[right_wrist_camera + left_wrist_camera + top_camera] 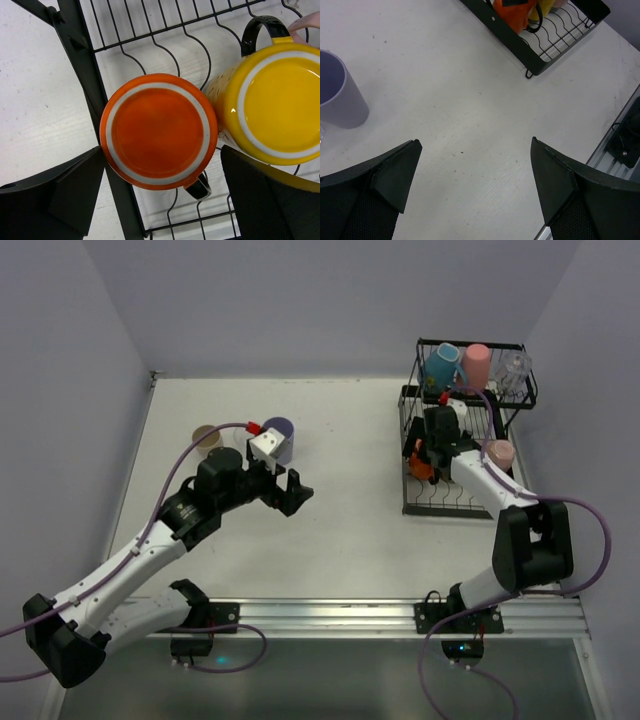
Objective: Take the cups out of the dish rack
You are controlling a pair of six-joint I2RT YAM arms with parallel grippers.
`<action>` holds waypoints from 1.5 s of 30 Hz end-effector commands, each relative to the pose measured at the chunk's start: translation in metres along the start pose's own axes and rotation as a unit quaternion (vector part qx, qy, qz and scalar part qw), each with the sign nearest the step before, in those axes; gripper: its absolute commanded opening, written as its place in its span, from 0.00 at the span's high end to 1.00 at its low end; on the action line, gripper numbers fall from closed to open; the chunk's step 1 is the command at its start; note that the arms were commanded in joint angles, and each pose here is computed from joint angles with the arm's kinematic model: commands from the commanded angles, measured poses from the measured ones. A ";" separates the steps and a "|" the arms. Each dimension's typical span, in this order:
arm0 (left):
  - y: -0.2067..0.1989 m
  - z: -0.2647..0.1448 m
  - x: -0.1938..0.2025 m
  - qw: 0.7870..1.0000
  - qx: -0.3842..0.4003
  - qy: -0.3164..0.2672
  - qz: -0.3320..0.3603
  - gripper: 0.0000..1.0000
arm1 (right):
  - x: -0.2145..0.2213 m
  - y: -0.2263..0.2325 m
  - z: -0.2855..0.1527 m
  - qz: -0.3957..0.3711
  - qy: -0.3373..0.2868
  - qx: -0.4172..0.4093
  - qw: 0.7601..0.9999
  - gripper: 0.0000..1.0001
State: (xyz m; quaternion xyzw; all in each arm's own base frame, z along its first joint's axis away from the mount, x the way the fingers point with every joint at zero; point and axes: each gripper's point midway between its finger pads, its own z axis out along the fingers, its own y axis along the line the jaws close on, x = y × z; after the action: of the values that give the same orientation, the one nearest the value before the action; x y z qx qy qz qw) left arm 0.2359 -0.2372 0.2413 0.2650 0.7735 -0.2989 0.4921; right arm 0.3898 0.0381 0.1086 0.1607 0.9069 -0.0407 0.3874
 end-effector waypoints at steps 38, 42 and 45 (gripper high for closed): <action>-0.002 0.011 -0.003 1.000 0.014 -0.003 0.005 0.00 | 0.014 -0.004 -0.009 -0.006 -0.024 -0.023 0.999 0.17; -0.002 0.012 -0.003 1.000 0.014 -0.002 0.004 0.00 | 0.016 -0.013 -0.020 0.003 -0.031 -0.014 0.999 0.25; -0.002 0.012 -0.003 1.000 0.016 -0.001 0.004 0.00 | 0.029 -0.022 -0.024 0.005 -0.026 -0.008 1.000 0.31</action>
State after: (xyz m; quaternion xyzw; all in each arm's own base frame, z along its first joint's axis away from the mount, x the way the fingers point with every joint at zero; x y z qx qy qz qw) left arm 0.2397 -0.2425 0.2269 0.2692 0.7849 -0.2969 0.4726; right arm 0.3633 0.0402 0.1035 0.1411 0.8992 -0.0218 0.4135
